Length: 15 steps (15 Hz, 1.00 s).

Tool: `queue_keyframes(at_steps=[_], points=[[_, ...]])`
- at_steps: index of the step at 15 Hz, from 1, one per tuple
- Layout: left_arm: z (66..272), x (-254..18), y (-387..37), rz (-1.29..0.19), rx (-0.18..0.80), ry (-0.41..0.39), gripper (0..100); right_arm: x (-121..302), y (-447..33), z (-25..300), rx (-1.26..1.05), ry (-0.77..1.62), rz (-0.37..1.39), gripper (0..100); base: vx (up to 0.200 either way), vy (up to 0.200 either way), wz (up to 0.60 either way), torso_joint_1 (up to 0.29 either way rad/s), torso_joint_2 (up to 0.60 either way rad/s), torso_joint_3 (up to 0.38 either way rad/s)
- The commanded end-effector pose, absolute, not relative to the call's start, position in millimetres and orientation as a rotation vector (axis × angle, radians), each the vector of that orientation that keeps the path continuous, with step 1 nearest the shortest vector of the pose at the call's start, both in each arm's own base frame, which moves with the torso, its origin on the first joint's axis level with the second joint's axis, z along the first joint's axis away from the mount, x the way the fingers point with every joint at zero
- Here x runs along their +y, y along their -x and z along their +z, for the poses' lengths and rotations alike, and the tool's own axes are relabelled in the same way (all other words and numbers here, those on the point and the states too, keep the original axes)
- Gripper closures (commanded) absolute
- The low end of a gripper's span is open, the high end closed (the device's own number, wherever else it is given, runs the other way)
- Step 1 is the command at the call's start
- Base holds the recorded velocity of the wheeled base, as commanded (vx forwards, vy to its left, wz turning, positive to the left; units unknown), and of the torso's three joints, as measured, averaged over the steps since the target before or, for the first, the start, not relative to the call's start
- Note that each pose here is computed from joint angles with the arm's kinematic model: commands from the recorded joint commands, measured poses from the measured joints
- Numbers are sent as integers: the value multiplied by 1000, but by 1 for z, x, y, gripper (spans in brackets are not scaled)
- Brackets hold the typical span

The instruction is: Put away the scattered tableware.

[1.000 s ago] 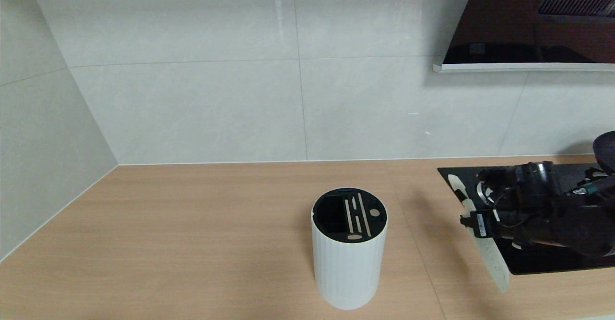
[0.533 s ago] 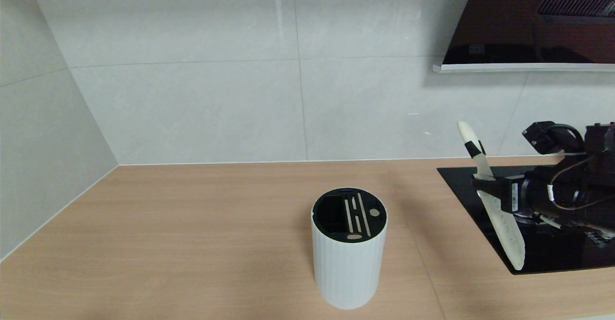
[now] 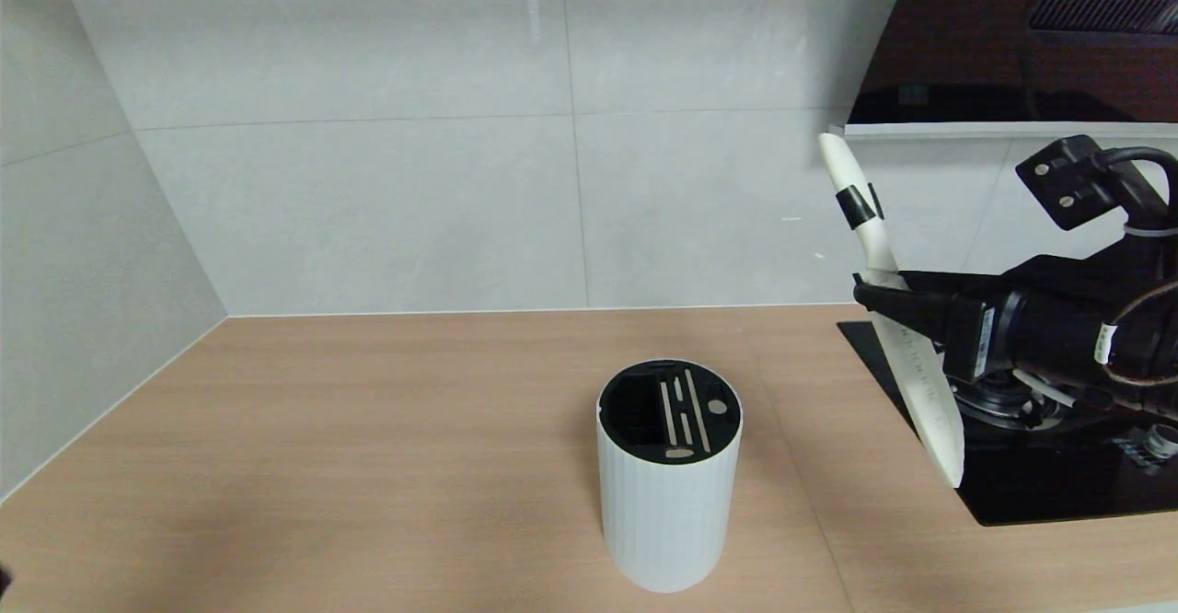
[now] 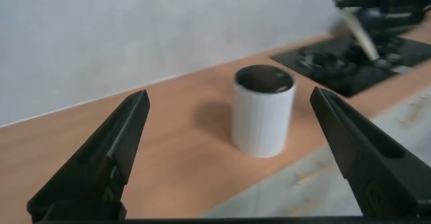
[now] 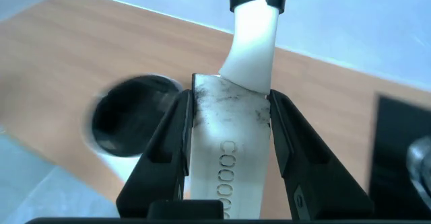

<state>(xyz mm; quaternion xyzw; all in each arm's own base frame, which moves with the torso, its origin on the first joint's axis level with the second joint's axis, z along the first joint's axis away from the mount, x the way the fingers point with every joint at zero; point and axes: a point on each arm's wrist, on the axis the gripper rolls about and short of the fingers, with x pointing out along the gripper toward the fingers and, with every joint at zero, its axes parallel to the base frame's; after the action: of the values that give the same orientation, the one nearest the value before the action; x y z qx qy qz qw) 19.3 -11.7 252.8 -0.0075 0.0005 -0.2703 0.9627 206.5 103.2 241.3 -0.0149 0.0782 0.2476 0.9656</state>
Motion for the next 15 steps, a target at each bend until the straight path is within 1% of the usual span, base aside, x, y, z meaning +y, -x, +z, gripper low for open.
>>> queue_keyframes(at_steps=[1,3,4,6,8,9,10,12,13,14,15], points=[[269,-30,-143,-692,272,112,0,112,-211,237,174,35,528,100,0,0,0,0,0,0],[257,-46,-168,-736,311,195,0,120,-207,239,167,31,562,100,0,0,0,0,0,0],[251,-68,-182,-763,320,276,0,127,-201,239,164,35,590,100,0,0,0,0,0,0],[242,-98,-192,-806,312,396,0,136,-195,239,166,38,605,100,0,0,0,0,0,0],[238,-128,-202,-880,297,585,0,144,-194,235,182,38,616,100,0,0,0,0,0,0],[236,-137,-205,-896,308,660,0,150,-194,232,203,13,629,100,0,0,0,0,0,0],[231,-147,-208,-916,333,699,0,159,-188,232,217,-16,667,100,0,0,0,0,0,0],[220,-163,-207,-948,347,697,0,172,-185,225,249,-15,694,100,0,0,0,0,0,0],[218,-172,-204,-965,339,689,0,179,-184,220,263,-5,696,100,0,0,0,0,0,0],[213,-181,-204,-949,326,659,0,186,-182,217,273,7,695,100,0,0,0,0,0,0],[206,-190,-206,-918,311,612,0,191,-177,214,281,15,709,100,0,0,0,0,0,0]])
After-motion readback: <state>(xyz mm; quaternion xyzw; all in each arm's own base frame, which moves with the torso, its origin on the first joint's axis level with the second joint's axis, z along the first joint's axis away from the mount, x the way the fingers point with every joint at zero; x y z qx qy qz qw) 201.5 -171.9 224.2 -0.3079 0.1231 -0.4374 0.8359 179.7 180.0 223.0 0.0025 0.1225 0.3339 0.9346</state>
